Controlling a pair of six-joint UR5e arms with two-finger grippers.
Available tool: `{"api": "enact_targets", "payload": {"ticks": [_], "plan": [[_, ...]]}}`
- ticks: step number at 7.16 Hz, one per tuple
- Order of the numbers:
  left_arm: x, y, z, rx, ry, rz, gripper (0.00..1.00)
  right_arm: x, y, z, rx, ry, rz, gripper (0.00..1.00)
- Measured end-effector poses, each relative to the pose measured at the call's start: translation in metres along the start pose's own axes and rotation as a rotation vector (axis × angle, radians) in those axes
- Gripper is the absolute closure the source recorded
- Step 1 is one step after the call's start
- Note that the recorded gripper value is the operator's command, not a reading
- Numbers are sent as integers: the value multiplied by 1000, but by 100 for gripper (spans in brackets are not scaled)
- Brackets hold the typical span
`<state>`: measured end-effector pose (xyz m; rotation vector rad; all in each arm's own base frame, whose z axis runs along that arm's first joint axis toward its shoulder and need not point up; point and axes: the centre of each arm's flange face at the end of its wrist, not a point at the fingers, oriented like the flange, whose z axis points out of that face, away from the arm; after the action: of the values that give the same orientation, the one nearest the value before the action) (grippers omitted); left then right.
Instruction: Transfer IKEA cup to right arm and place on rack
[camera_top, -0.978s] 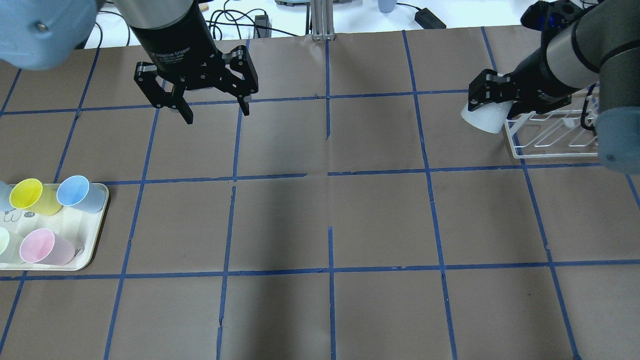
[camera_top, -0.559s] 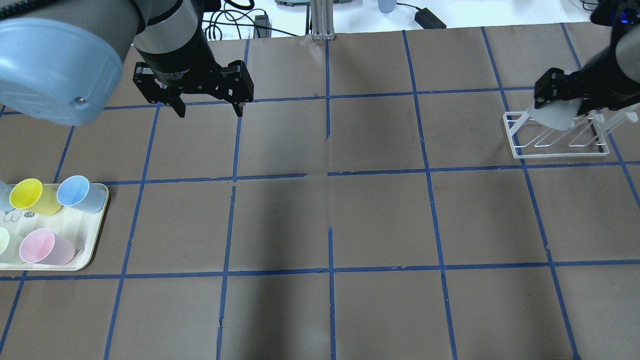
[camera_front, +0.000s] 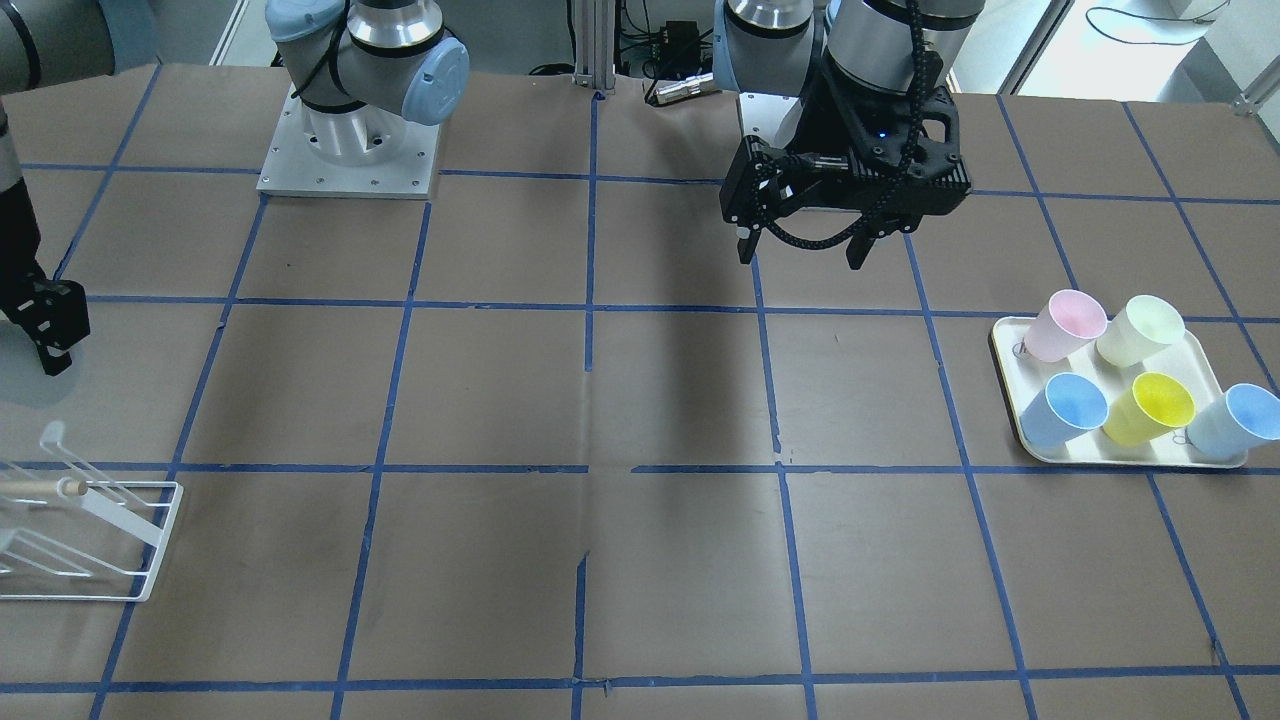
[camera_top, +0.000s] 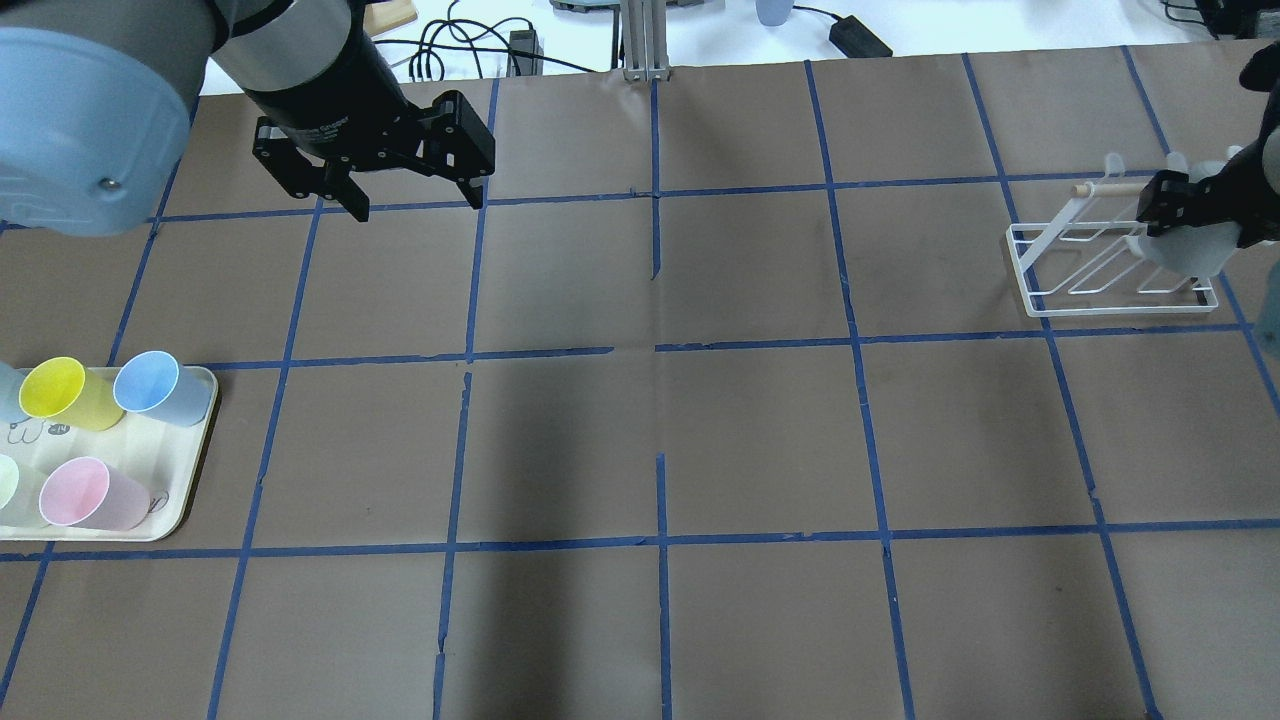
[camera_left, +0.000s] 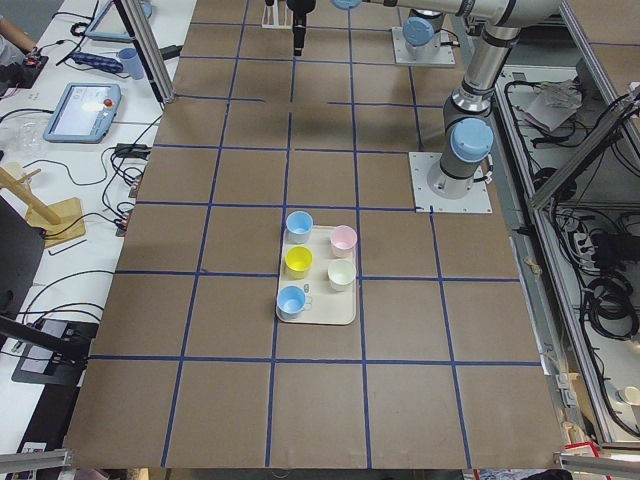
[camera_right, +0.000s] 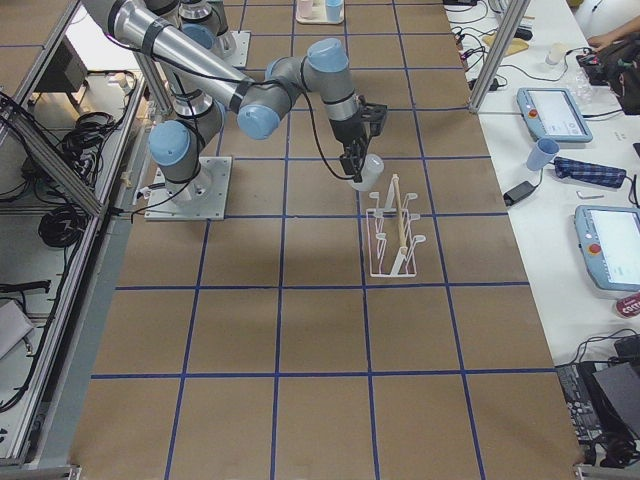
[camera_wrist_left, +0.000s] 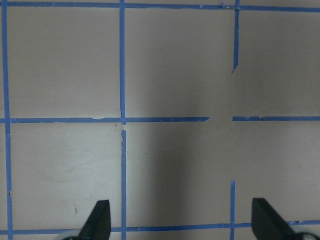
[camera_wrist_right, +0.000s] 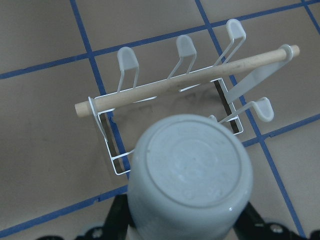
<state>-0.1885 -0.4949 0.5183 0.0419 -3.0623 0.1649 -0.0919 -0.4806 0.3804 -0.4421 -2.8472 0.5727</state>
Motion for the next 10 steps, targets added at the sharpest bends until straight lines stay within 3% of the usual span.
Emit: {"api": "enact_targets", "payload": {"ticks": [6,10], "plan": [[-9,21,-9,-13,-43,-9,0,-5,-1,51,89,14,22,91],[-10,22,-11,-12,-44,-2,0,-11,2,57,86,-2,25,89]]}}
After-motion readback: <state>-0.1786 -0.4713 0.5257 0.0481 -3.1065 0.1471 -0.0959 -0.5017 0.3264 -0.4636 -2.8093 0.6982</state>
